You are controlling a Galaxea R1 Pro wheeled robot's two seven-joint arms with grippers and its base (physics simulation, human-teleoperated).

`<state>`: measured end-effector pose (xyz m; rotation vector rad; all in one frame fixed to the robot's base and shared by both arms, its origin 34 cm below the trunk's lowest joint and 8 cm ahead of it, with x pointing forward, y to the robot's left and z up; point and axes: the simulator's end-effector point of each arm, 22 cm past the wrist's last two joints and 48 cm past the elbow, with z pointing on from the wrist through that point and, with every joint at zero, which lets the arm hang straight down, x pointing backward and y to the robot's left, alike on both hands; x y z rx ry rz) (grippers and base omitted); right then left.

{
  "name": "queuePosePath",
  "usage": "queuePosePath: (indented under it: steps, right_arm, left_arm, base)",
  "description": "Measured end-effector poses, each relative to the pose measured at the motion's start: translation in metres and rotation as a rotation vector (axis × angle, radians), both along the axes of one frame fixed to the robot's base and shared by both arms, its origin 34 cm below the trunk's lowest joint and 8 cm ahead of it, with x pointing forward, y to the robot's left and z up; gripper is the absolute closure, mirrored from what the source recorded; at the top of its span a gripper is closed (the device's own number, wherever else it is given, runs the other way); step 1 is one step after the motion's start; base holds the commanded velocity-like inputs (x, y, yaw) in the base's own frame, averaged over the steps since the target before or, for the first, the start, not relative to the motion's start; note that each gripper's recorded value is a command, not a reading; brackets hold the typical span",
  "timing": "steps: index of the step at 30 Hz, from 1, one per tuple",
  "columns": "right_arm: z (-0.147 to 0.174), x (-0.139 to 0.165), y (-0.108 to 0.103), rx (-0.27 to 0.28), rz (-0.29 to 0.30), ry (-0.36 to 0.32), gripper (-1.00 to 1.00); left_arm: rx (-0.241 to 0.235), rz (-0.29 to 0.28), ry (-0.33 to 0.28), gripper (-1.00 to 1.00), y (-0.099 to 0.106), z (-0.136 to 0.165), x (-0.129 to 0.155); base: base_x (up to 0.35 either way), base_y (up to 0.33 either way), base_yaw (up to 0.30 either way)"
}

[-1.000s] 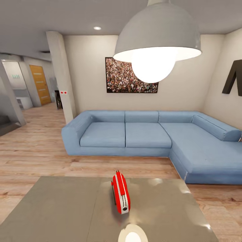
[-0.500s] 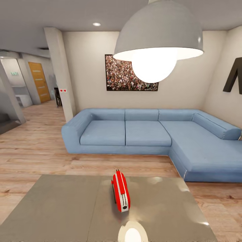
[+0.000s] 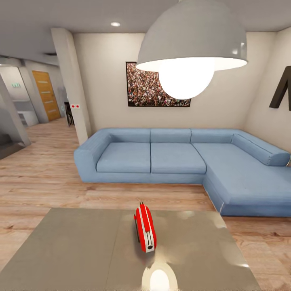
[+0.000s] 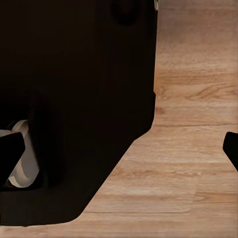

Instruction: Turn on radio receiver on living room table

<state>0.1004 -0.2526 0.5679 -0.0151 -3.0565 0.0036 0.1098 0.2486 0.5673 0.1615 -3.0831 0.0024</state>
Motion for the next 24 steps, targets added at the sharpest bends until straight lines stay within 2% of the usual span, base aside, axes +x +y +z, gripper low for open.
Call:
queuePosePath:
  steps: [24]
  right_arm:
    - [0.002, -0.015, -0.002, -0.003, -0.006, 0.040, -1.00]
  left_arm:
    - [-0.001, 0.001, 0.039, -1.00, -0.001, 0.001, -0.015]
  base:
    - [0.000, 0.000, 0.000]
